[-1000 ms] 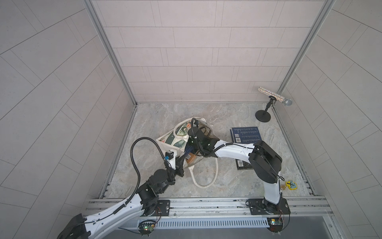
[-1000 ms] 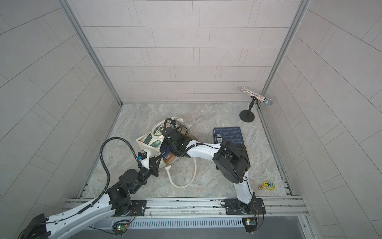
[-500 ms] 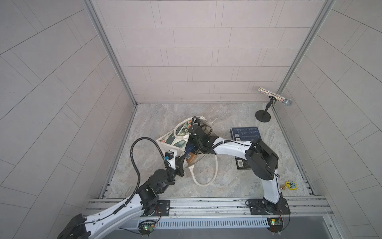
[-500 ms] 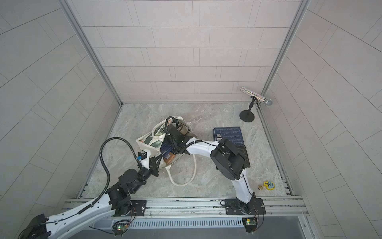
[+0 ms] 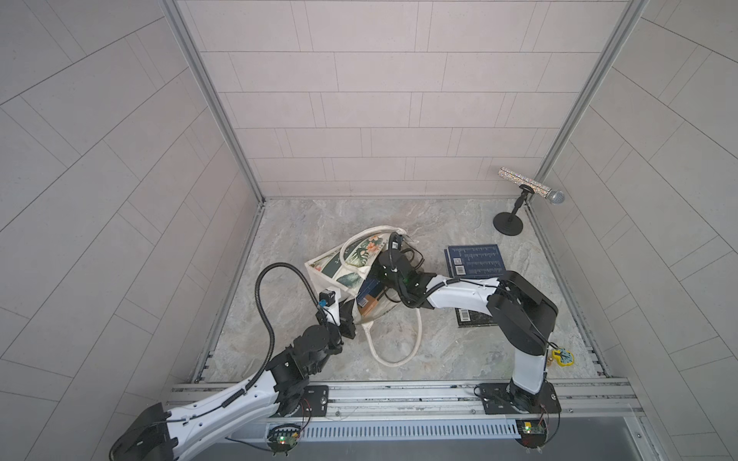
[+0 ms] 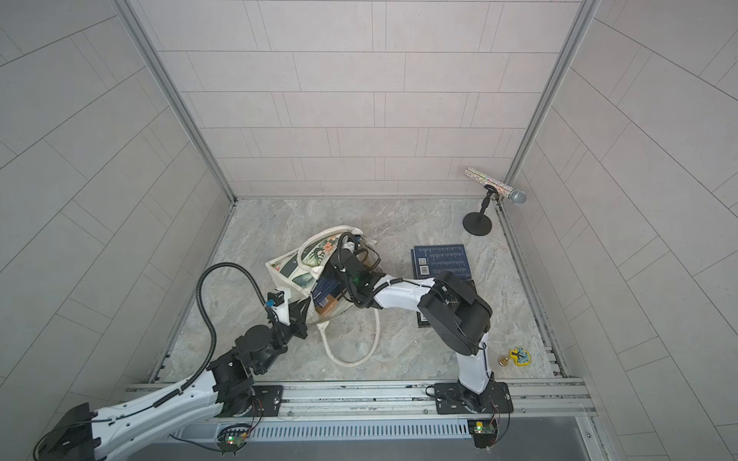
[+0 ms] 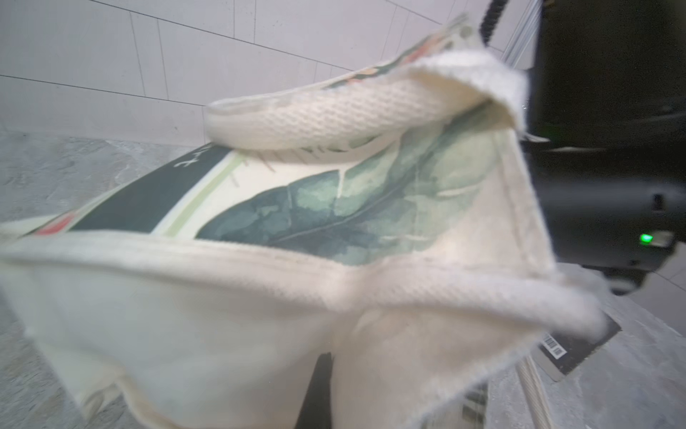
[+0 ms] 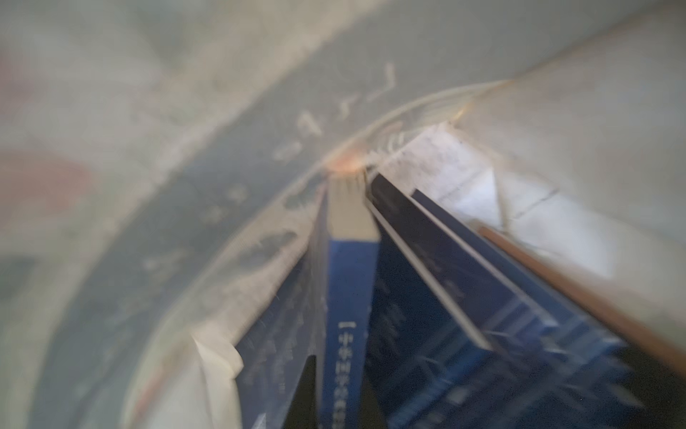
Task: Take out the books from the canvas bag
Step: Pick up the book from the canvas bag.
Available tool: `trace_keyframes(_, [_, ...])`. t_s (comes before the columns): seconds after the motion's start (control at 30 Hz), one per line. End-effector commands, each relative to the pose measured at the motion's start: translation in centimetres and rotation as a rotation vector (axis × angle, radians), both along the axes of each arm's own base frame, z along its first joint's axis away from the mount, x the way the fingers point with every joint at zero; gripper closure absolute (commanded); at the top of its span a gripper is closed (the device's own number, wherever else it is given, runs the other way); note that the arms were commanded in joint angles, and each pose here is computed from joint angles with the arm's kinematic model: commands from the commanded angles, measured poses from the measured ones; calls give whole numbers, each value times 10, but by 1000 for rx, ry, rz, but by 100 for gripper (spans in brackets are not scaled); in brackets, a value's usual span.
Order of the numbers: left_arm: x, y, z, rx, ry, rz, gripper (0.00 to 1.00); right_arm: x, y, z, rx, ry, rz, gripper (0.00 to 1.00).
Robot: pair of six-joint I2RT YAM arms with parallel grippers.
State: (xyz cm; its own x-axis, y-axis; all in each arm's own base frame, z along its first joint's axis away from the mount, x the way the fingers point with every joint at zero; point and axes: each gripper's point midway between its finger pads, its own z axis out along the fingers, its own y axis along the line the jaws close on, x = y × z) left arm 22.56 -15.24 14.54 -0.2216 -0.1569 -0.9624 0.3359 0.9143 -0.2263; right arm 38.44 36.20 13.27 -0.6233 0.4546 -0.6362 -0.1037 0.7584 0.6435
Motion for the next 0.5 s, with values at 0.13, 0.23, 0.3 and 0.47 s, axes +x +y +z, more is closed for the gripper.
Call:
trace_keyframes(0.13, [9,53,16,-50,-53,290,100,3,-95,-26,-244,-33,-166,100])
trace_keyframes(0.23, [9,52,16,-65,-55,284,100,-10,-87,-16,-227,-65,-93,100])
trace_keyframes(0.3, [11,47,15,-58,-46,268,100,-21,-76,-6,-230,-93,-16,100])
trace_keyframes(0.47, [17,33,8,-8,-4,238,100,-48,-55,5,-319,-117,172,100])
